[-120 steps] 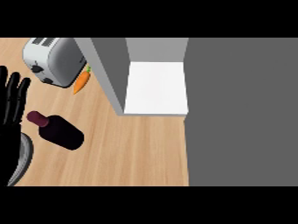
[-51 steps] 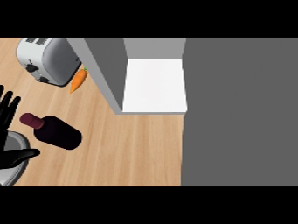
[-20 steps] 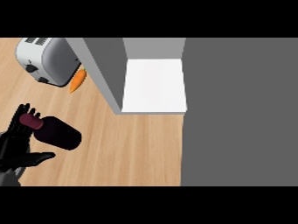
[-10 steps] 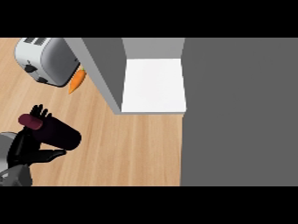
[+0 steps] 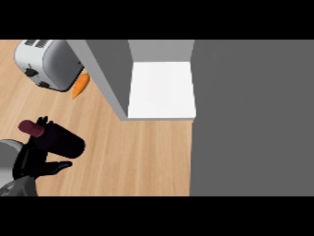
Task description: Pick up the wine, place it into the cabinet and close the cabinet
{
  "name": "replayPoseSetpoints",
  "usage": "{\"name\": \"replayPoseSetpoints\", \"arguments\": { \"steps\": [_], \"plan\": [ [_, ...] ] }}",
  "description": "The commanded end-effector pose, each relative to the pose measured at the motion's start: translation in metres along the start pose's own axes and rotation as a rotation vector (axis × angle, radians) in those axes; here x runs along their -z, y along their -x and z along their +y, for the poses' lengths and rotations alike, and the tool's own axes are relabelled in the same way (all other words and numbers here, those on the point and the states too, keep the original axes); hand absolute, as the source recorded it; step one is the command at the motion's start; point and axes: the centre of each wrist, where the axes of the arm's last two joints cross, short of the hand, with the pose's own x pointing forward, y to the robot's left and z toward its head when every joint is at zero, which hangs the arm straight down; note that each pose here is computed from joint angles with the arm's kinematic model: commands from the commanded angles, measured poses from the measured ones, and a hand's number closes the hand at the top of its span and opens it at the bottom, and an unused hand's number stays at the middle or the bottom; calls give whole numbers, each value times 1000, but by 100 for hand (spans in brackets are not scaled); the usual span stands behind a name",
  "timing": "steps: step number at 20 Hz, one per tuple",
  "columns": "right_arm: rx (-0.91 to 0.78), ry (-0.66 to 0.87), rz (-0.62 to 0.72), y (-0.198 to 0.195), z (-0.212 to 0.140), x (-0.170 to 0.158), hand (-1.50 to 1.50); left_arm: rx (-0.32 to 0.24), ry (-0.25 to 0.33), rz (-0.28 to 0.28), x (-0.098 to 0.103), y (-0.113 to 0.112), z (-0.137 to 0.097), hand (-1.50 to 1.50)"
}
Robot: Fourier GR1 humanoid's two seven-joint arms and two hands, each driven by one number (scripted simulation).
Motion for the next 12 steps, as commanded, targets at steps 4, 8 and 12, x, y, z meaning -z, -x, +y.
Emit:
{"name": "replayPoseSetpoints", "arguments": {
  "steps": [4,8,12],
  "plan": [
    [6,7,-5,-5,0,-8,-150,-125,43,-49,-20,24,-10,-150],
    [-17,-23,-10,-22,1,-3,-150,-128,48,-20,4,12,-16,-150],
    [14,6,-13,-13,-2,-2,-150,-129,56,-15,-7,16,-7,150]
  ]
}}
